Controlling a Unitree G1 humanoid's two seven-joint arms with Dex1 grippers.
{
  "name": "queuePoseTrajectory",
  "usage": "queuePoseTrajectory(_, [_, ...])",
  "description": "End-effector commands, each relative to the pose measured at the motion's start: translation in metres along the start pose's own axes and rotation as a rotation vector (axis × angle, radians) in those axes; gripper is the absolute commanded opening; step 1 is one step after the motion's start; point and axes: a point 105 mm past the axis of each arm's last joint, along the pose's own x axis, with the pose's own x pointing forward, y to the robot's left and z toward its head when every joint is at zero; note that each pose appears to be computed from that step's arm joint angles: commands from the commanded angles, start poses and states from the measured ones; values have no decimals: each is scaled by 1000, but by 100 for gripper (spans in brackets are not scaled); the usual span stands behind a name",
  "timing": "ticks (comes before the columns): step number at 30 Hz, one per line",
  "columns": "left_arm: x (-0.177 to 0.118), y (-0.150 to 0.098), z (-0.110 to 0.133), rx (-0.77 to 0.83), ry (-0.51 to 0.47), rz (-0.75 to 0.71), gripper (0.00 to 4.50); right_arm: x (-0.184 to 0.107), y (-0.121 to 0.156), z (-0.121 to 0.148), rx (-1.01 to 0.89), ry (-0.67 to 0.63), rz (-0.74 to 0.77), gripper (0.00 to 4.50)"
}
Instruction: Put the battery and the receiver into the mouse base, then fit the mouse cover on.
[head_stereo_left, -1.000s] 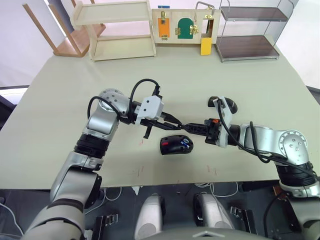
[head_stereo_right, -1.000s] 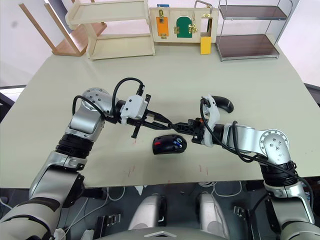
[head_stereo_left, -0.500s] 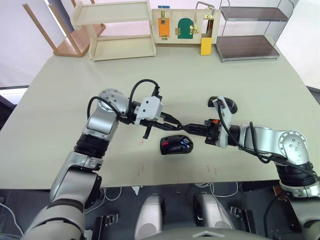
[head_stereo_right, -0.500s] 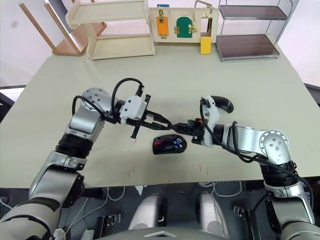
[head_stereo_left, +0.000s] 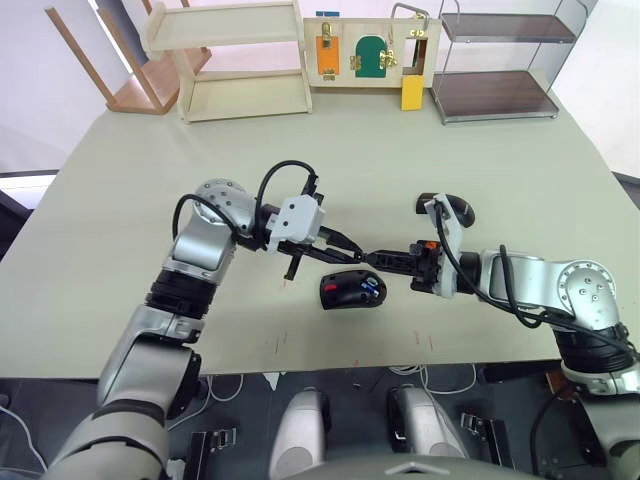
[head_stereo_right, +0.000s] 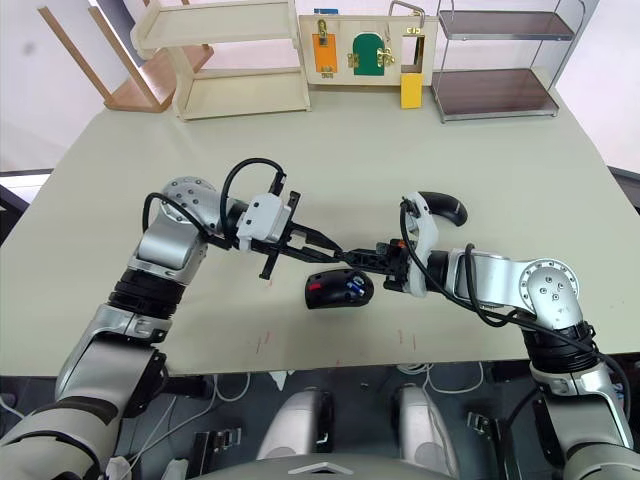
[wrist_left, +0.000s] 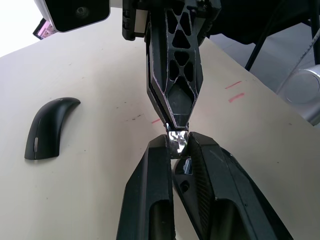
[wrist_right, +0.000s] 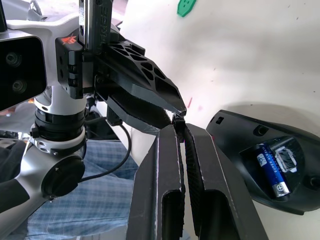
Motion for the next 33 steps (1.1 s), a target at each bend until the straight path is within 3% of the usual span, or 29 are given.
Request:
queuePoseTrajectory(1, [3, -4, 9, 42, -19, -58, 4, 2, 18, -8, -15, 38, 99, 8])
queuePoseTrajectory(11, [1, -3, 6, 8, 1, -57, 4, -1, 20, -6, -21, 20, 111, 8])
queuePoseTrajectory(21, [-6, 4, -2, -12, 16, 7, 447, -12, 15, 2, -41, -13, 78, 0])
queuePoseTrajectory(33, [-24, -1, -8, -109, 4, 114, 447, -39, 20, 16, -143, -118, 87, 0])
